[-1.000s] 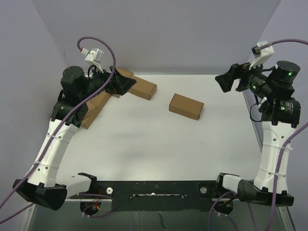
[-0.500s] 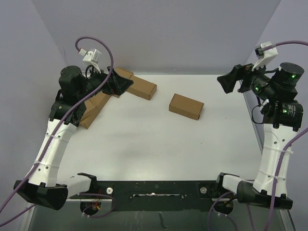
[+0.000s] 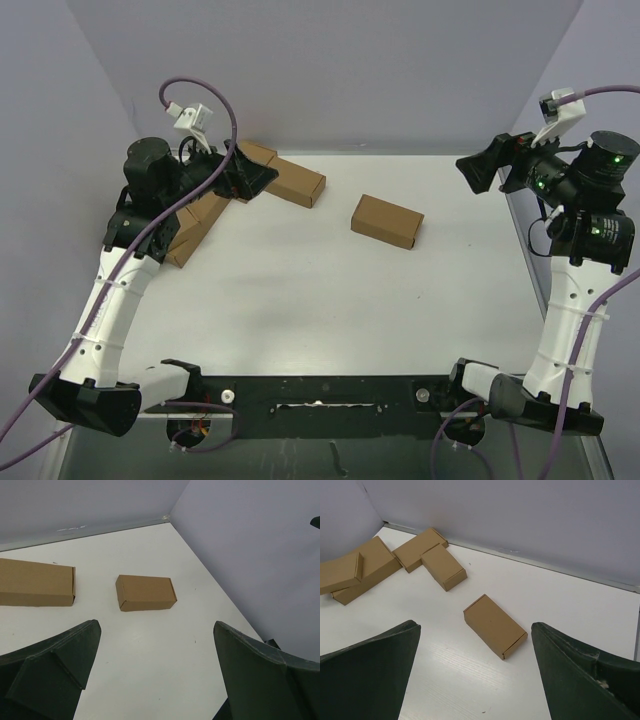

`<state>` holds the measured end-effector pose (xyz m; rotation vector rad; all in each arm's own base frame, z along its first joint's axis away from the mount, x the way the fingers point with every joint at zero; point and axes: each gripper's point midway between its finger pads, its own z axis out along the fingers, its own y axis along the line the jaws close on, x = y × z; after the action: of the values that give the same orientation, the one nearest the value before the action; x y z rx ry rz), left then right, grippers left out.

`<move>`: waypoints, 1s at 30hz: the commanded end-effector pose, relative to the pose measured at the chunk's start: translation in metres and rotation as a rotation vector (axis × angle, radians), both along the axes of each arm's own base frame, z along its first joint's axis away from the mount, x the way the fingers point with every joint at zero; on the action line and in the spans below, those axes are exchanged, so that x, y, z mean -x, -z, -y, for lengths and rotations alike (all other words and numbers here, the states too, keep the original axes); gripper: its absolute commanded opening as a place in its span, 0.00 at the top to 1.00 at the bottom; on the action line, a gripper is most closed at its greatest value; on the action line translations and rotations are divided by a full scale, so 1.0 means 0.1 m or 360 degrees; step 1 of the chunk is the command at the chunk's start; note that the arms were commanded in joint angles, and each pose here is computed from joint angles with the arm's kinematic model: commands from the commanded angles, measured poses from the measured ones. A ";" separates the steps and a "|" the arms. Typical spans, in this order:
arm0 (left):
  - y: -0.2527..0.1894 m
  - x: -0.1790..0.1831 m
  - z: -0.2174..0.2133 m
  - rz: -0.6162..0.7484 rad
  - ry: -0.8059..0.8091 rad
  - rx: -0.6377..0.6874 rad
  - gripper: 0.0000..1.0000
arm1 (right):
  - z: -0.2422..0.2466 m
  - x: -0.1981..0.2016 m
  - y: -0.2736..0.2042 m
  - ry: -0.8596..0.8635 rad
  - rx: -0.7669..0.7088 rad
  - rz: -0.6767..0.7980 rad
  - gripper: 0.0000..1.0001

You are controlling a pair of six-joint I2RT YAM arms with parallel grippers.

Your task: Fold the paper box

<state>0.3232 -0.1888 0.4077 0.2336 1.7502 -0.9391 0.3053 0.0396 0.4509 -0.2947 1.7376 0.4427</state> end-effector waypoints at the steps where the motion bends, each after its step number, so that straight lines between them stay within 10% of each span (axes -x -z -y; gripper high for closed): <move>1: -0.15 0.04 0.00 0.0079 0.0029 0.0039 0.02 | 0.00 0.00 -0.07 -0.0016 -0.0040 0.0025 0.02; 30: -0.12 0.07 -0.02 0.0080 0.0016 0.0043 0.02 | 0.07 0.01 -0.09 0.0000 -0.0084 0.0020 0.02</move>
<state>0.3235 -0.1890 0.3948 0.2116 1.7850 -0.9559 0.3044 0.0319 0.4467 -0.2499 1.7517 0.4779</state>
